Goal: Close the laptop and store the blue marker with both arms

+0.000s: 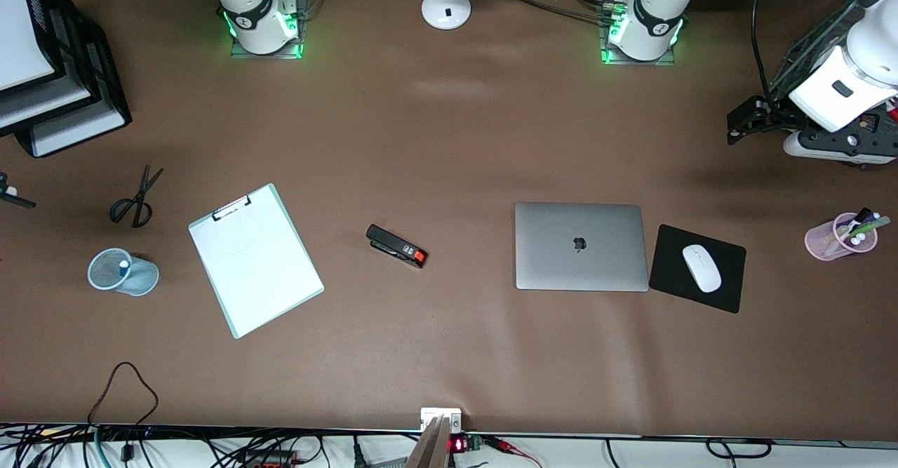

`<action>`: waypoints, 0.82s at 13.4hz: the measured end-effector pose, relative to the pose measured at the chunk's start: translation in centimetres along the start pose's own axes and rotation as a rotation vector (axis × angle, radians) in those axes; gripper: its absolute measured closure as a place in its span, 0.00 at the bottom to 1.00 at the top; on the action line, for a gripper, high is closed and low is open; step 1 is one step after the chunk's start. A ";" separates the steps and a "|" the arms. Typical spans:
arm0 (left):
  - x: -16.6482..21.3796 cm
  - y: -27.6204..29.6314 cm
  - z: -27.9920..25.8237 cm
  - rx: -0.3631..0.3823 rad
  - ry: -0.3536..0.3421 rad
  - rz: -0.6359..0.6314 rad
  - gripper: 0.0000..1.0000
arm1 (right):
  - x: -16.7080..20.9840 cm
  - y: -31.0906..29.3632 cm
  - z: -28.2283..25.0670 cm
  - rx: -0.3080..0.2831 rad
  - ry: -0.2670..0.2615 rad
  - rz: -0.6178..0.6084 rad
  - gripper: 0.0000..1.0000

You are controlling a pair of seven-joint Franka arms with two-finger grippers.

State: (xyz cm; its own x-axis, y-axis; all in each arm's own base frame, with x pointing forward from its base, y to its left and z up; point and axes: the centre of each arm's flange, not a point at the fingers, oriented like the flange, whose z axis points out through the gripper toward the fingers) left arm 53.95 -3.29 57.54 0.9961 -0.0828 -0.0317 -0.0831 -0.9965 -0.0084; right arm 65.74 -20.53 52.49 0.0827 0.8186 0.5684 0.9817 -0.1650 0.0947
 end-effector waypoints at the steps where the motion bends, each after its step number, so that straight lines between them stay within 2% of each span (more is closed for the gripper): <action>1: 0.0 0.0 0.0 0.000 -0.002 0.000 0.00 | 1.3 -0.3 0.0 0.007 -0.014 0.046 0.00; 4: 0.0 0.0 0.0 0.000 -0.005 0.000 0.00 | 4.4 -1.6 1.0 0.041 -0.044 0.184 0.00; 8: -0.1 0.0 0.1 0.000 -0.006 0.000 0.00 | 8.0 -2.3 3.3 0.070 -0.120 0.393 0.00; 11: 0.0 0.0 0.1 0.000 -0.006 0.000 0.00 | 11.1 -2.5 4.4 0.026 -0.233 0.554 0.00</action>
State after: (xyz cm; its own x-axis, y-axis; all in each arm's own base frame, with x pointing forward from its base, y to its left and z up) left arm 53.90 -3.27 57.47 0.9959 -0.0825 -0.0375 -0.0828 -0.9965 -0.0082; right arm 64.97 -8.62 55.01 0.6160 0.7137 0.3335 0.7851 -0.5907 -0.1862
